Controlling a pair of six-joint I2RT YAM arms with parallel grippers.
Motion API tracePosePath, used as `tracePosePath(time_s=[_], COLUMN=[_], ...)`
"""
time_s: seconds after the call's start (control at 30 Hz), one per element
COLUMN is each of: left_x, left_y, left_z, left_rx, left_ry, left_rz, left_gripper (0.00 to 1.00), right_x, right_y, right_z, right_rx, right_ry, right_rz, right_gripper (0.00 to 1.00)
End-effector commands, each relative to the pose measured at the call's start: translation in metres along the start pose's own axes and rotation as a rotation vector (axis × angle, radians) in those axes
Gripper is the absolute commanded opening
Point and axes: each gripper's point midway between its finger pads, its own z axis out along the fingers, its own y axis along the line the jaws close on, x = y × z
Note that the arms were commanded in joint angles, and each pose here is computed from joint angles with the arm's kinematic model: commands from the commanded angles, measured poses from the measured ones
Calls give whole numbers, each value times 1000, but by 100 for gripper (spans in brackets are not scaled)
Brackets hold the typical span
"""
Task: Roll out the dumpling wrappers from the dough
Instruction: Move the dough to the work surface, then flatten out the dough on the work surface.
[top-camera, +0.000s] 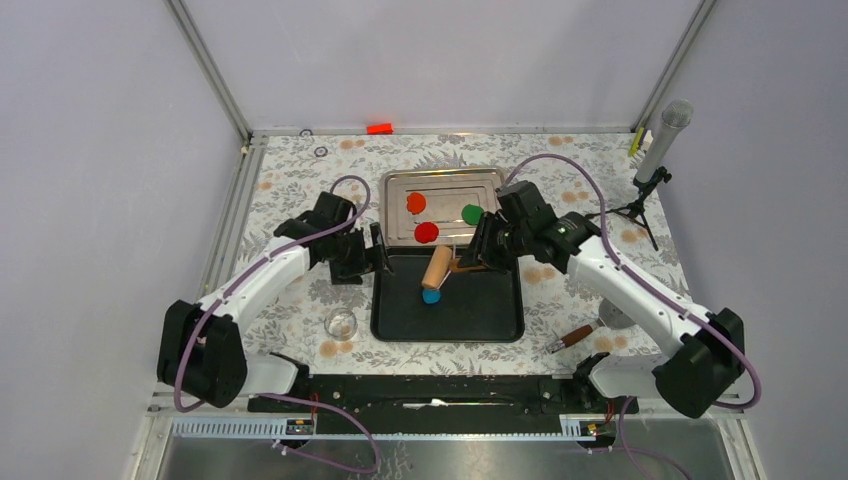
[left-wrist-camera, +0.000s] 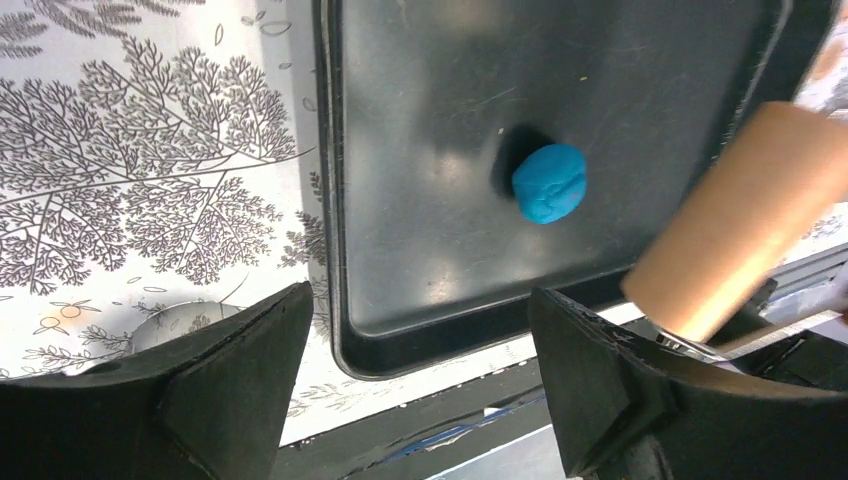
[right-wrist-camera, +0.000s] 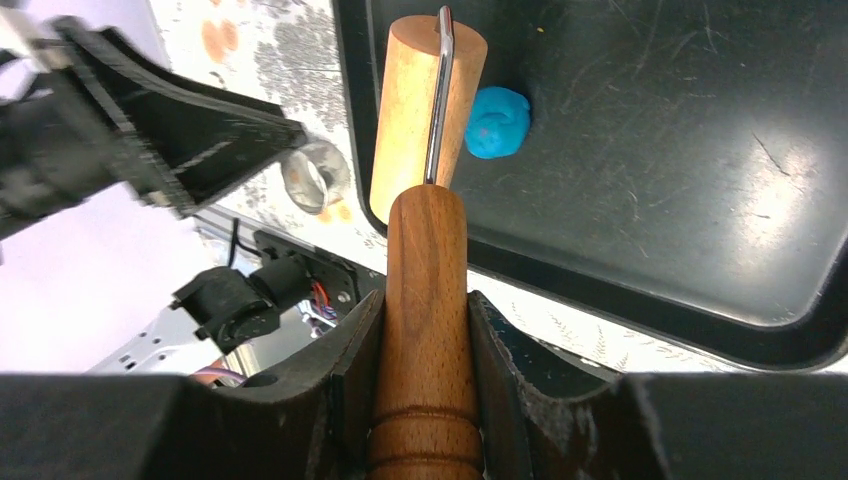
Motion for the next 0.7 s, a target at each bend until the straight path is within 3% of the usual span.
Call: tracePosePath(time_s=[0.0,0.17,0.37,0.67], left_x=[-20,-19,-7,-1], left_y=[-14,18,15,32], left_z=[-20,4,27,51], left_rx=[16,-134,-144,-214], left_ry=[-88,-61,-24,-3], left_rz=[16,20,55,43], left_gripper=[87,82,73,49], right_x=[6,14,12,13], right_y=[11,9,7,5], right_z=[-3,11,7,0], right_rx=[-8,-6,-18,-40], right_ry=[60,84,40,8], right_rz=[-47,-41,-44,-41], right_gripper=[0,0,0,0])
